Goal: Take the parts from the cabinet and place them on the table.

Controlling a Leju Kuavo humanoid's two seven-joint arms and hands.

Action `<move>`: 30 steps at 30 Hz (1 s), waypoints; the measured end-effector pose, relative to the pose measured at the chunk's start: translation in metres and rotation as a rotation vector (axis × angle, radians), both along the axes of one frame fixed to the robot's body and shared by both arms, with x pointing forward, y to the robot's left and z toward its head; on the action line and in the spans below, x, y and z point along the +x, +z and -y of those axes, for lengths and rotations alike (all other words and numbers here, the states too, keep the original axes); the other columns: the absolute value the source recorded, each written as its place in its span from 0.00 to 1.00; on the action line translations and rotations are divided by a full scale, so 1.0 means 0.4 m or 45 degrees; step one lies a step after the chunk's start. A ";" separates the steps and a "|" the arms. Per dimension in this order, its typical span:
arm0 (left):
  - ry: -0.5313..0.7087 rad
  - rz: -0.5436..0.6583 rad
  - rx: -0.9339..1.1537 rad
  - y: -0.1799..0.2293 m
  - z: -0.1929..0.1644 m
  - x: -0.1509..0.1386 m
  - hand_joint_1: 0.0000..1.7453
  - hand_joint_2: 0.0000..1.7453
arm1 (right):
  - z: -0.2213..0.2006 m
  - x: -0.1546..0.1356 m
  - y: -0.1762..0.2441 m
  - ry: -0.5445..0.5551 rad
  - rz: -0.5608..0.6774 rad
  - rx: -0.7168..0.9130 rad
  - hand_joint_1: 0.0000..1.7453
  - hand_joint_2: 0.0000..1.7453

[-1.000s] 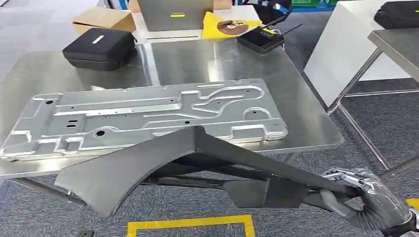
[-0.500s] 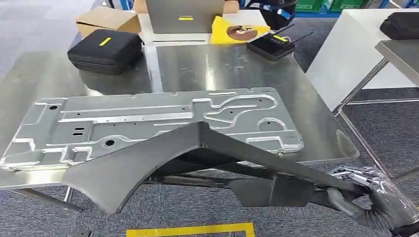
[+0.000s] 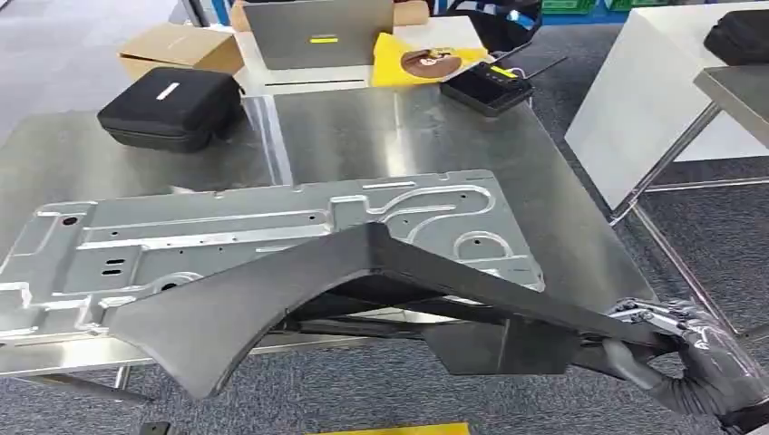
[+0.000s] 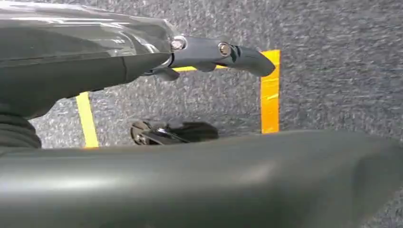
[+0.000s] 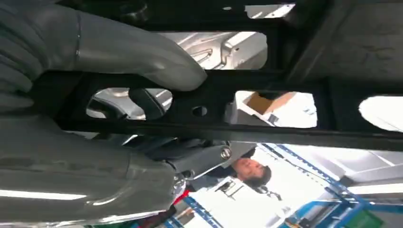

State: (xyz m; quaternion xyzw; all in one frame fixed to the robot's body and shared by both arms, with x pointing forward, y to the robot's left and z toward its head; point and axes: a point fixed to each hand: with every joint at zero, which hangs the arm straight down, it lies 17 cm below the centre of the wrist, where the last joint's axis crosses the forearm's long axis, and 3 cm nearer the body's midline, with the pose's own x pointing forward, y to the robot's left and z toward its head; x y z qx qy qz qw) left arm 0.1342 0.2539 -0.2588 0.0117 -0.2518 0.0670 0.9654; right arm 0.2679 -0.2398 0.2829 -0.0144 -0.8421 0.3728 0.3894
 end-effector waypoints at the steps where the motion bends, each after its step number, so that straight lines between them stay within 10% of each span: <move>1: 0.000 0.001 0.000 0.000 0.000 0.001 0.00 1.00 | 0.003 0.003 0.004 -0.003 0.004 -0.001 1.00 1.00; 30: -0.014 0.034 -0.009 0.009 0.008 0.030 0.00 1.00 | 0.072 0.112 -0.015 -0.150 -0.021 -0.132 1.00 1.00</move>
